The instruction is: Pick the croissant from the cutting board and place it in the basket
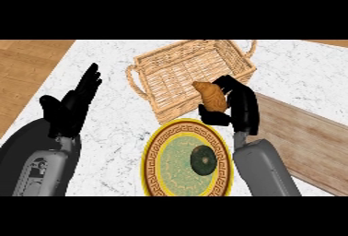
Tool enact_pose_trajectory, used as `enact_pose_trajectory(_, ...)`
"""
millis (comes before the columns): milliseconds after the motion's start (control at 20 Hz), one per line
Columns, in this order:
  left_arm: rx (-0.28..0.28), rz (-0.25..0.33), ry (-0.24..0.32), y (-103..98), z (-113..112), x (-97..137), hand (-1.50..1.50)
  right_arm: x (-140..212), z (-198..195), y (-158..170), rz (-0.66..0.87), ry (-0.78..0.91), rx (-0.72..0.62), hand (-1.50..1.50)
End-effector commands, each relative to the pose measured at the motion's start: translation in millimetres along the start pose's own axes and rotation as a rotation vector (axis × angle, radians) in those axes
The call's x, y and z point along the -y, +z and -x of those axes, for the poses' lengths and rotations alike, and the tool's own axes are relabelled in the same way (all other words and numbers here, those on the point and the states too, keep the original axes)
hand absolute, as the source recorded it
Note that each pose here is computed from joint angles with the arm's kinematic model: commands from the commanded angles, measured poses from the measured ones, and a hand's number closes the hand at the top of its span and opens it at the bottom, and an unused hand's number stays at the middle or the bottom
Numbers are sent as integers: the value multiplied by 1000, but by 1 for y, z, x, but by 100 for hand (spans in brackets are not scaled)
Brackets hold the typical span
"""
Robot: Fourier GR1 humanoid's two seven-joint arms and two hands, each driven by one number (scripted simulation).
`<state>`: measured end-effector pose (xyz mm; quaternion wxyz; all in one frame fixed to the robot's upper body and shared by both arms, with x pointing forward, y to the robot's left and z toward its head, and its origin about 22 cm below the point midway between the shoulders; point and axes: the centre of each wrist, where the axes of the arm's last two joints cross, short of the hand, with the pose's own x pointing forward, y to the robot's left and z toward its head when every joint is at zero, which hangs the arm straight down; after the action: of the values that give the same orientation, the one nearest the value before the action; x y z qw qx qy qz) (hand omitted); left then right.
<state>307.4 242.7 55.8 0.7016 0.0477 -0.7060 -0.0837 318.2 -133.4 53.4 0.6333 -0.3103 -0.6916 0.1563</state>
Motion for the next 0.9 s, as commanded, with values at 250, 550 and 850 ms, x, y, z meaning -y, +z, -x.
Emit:
enact_pose_trajectory(250,12,48,-21,-10,-9,16,0,-19,-76,-18,222,-122,-14,150)
enact_pose_trajectory(550,6,42,-23,-16,-12,15,0,-19,-118,-39,369,-217,-30,150)
enact_pose_trajectory(850,9,38,-22,-18,-12,24,0,-19,-149,-66,437,-175,-93,150)
